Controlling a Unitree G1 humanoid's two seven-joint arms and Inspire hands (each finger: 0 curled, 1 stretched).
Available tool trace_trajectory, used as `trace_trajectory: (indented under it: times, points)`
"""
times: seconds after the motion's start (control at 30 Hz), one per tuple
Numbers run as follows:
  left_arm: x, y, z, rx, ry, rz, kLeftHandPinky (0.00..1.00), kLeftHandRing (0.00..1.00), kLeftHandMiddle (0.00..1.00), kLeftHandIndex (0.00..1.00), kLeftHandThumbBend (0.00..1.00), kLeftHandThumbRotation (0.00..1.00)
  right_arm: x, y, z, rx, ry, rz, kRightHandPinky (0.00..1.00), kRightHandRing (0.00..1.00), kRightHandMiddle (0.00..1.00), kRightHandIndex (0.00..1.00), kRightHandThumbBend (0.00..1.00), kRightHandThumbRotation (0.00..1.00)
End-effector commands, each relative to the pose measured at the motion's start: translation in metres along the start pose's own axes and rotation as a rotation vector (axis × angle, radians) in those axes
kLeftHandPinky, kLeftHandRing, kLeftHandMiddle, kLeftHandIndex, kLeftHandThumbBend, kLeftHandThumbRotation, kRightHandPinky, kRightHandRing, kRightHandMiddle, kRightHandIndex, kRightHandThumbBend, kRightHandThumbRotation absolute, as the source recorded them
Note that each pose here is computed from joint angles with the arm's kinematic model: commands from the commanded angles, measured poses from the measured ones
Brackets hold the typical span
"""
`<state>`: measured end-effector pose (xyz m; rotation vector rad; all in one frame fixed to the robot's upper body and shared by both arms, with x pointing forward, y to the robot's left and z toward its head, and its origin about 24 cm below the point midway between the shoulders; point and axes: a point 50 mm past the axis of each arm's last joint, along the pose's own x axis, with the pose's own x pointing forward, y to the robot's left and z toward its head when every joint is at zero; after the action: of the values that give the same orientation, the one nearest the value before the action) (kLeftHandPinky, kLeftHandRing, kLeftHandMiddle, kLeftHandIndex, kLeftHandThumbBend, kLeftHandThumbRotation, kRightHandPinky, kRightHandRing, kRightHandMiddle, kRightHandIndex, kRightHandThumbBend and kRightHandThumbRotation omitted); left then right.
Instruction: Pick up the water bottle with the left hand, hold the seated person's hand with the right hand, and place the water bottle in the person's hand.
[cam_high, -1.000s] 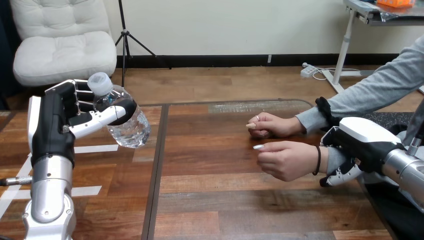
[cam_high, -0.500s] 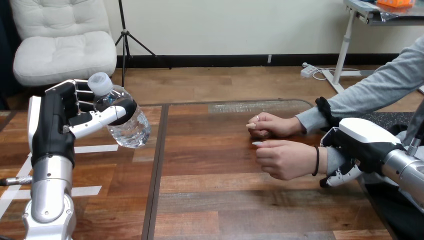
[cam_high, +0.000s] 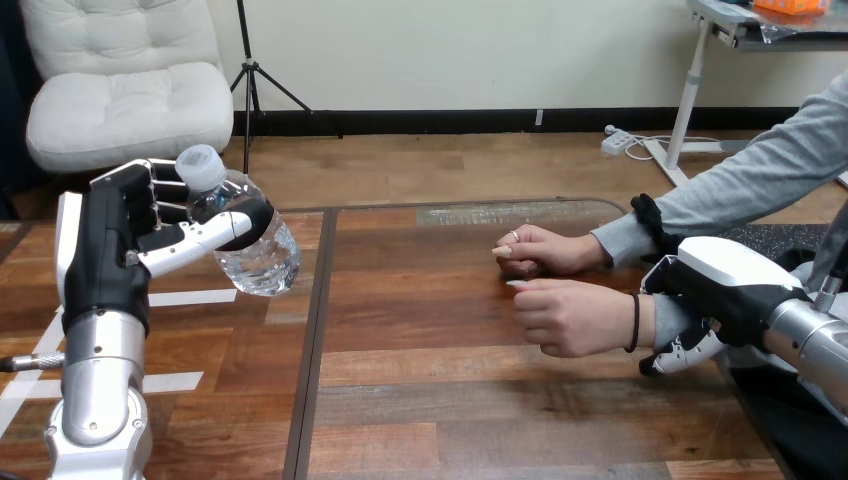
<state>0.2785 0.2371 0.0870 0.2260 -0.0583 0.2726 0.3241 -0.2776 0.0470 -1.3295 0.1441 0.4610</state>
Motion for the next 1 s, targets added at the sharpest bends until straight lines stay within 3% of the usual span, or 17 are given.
trace_trajectory:
  times: [0.0, 0.57, 0.97]
  points:
    - [0.0073, 0.0004, 0.0321, -0.014, -0.144, 0.009, 0.35, 0.42, 0.45, 0.43, 0.78, 0.00, 0.0079, -0.0259, 0.0125, 0.010, -0.053, -0.087, 0.22, 0.27, 0.33, 0.34, 0.65, 0.00]
    - [0.0056, -0.0021, 0.0317, -0.028, -0.136, 0.004, 0.35, 0.41, 0.45, 0.43, 0.78, 0.00, 0.0077, -0.0273, 0.0128, 0.022, -0.053, -0.091, 0.22, 0.27, 0.32, 0.33, 0.66, 0.00]
    - [0.0030, -0.0087, 0.0339, -0.024, -0.154, -0.037, 0.35, 0.41, 0.45, 0.42, 0.78, 0.00, 0.0066, -0.0325, 0.0150, 0.043, -0.077, -0.123, 0.20, 0.24, 0.30, 0.32, 0.66, 0.00]
